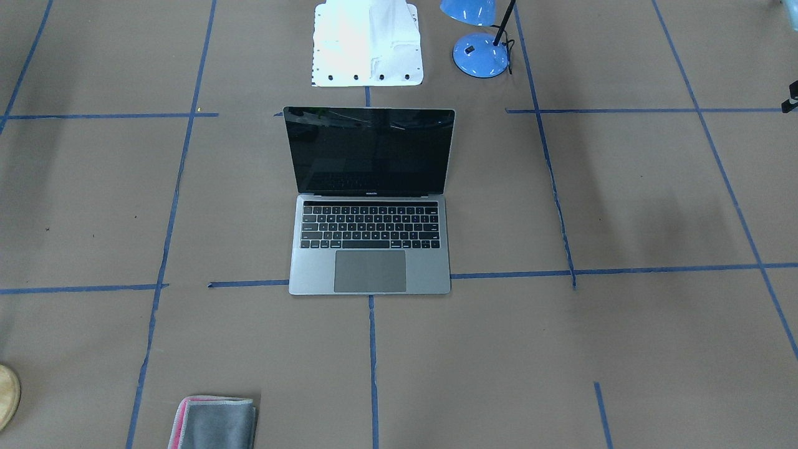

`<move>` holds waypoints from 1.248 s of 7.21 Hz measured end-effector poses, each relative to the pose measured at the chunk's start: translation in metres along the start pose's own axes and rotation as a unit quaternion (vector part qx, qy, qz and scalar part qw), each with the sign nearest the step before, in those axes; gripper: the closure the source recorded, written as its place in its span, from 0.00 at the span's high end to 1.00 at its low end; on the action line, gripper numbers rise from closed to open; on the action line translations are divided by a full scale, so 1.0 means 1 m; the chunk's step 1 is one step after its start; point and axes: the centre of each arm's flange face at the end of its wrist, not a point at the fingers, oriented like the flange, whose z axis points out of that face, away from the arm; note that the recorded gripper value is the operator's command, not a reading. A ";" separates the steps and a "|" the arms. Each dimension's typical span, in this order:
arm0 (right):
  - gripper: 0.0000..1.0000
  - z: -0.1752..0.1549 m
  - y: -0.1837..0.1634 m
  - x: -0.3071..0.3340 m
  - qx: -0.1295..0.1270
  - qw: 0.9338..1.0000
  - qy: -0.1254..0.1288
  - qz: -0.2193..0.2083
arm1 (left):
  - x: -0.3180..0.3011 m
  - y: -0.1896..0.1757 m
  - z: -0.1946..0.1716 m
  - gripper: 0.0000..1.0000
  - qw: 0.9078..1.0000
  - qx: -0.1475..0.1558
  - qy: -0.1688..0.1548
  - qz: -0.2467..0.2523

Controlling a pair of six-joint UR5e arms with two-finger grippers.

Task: Close laptop

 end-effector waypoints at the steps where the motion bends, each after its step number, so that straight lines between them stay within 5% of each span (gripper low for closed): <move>1: 1.00 0.000 0.000 -0.001 0.000 1.000 -0.002 0.000 | 0.001 0.000 0.000 1.00 1.000 0.001 0.000 0.001; 4: 1.00 -0.007 -0.005 -0.011 0.033 0.999 -0.020 -0.029 | 0.011 -0.008 -0.004 1.00 1.000 0.006 0.001 0.019; 6: 1.00 -0.008 -0.006 -0.024 0.056 0.996 -0.046 -0.060 | 0.046 -0.064 -0.037 1.00 0.997 0.043 -0.004 0.065; 9: 1.00 0.003 -0.017 -0.079 0.073 0.990 -0.105 -0.053 | 0.100 -0.109 -0.052 1.00 0.995 0.068 0.057 0.051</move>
